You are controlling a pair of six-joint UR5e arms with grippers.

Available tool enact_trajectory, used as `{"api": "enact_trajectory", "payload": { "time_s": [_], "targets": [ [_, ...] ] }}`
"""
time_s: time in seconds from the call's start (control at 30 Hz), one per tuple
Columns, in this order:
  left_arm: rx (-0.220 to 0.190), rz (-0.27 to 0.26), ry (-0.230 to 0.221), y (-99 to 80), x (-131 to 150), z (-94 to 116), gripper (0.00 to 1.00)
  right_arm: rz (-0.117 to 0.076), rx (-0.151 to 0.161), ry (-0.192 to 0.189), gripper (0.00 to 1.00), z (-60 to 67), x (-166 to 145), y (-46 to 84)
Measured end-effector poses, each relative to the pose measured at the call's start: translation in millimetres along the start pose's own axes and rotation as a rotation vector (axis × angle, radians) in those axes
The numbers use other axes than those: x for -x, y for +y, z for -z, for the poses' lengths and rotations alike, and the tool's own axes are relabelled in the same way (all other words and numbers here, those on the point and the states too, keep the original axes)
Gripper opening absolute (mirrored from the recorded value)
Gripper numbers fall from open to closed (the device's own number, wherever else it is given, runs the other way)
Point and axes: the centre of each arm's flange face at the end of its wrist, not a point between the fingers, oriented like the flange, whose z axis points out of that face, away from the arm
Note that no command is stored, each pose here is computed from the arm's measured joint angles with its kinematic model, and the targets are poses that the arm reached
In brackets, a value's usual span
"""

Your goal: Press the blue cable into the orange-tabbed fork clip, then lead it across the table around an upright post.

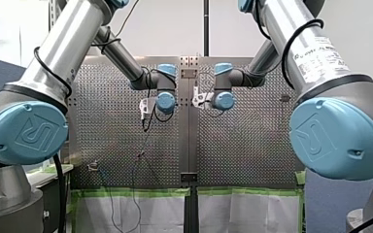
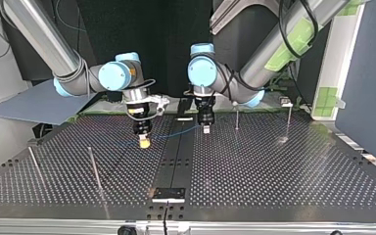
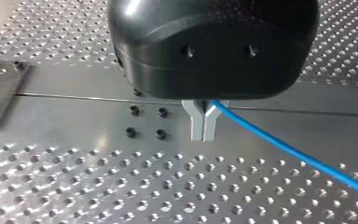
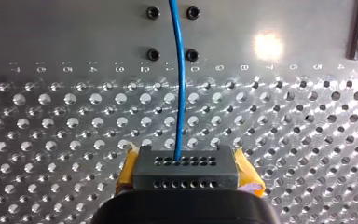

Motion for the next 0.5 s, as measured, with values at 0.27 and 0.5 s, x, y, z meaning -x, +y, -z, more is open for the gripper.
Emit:
{"api": "enact_trajectory", "payload": {
  "time_s": [0.27, 0.5],
  "targets": [
    [-0.001, 0.05, -0.051, 2.0, 41, 3, 0.0, 0.003, -0.007, -0.016, 0.0, -2.5, -15, -4.5],
    [-0.004, 0.057, -0.063, -0.3, 60, 3, 0.0, 0.001, -0.007, 0.001, 0.0, -0.9, -36, -5.0]
  ]
}}
